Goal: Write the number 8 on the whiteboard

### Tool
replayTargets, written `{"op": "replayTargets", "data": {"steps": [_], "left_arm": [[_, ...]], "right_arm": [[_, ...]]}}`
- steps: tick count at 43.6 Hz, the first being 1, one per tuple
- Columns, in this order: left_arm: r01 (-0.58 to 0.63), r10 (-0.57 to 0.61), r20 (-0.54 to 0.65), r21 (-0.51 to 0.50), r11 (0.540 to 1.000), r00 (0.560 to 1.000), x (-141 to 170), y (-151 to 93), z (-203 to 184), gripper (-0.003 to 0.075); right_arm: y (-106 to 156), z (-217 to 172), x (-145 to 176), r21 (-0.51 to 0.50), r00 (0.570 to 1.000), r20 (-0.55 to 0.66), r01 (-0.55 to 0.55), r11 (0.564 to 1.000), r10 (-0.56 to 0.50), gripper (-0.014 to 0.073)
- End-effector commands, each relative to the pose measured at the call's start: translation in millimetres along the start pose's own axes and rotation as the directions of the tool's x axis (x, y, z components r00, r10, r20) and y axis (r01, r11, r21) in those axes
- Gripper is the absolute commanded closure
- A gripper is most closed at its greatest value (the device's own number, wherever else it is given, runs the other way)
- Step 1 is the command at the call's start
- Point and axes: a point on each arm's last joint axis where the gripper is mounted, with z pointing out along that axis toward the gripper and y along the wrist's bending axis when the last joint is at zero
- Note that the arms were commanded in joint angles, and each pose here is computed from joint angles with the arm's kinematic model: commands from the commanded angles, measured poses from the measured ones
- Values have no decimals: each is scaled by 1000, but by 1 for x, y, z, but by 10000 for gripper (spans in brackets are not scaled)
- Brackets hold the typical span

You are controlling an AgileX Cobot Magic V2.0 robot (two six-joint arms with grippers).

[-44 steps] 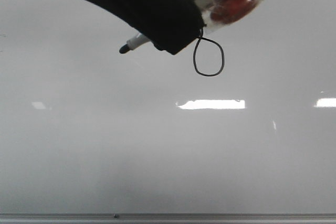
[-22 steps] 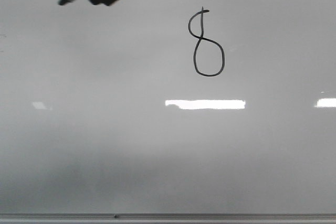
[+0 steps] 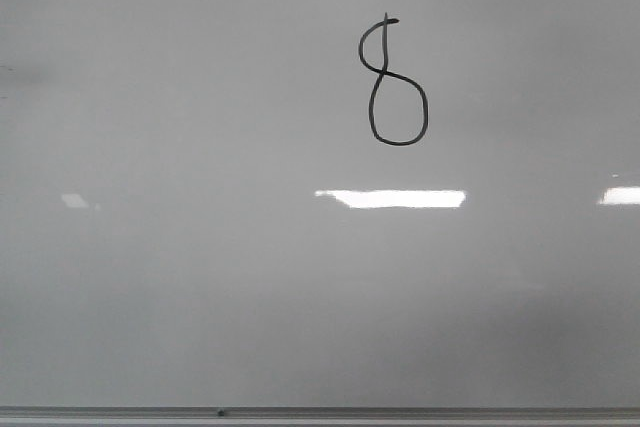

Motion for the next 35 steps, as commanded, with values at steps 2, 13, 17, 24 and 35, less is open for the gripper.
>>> {"op": "replayTargets", "data": {"steps": [2,13,17,24,35], "left_arm": [[134,-129,139,-26,991,982,-8,22,8,723],[254,-250,92,-44,966,964,-9,46,61,723],[261,-259,51,-33,965,964,-8,44,83,723],[268,-268,-19,-23,963,963,-7,42,114,720],[269,-270,-70,-23,963,960,-18,45,135,573]], "right_arm": [[-3,-7,-9,36,996,91,-7,999,4,178],[-3,-7,-10,39,995,98,-8,999,4,178],[-3,-7,-10,39,995,98,-8,999,4,178],[-3,-7,-10,38,995,97,-8,999,4,178],[-3,-7,-9,36,996,94,-8,999,5,178]]}}
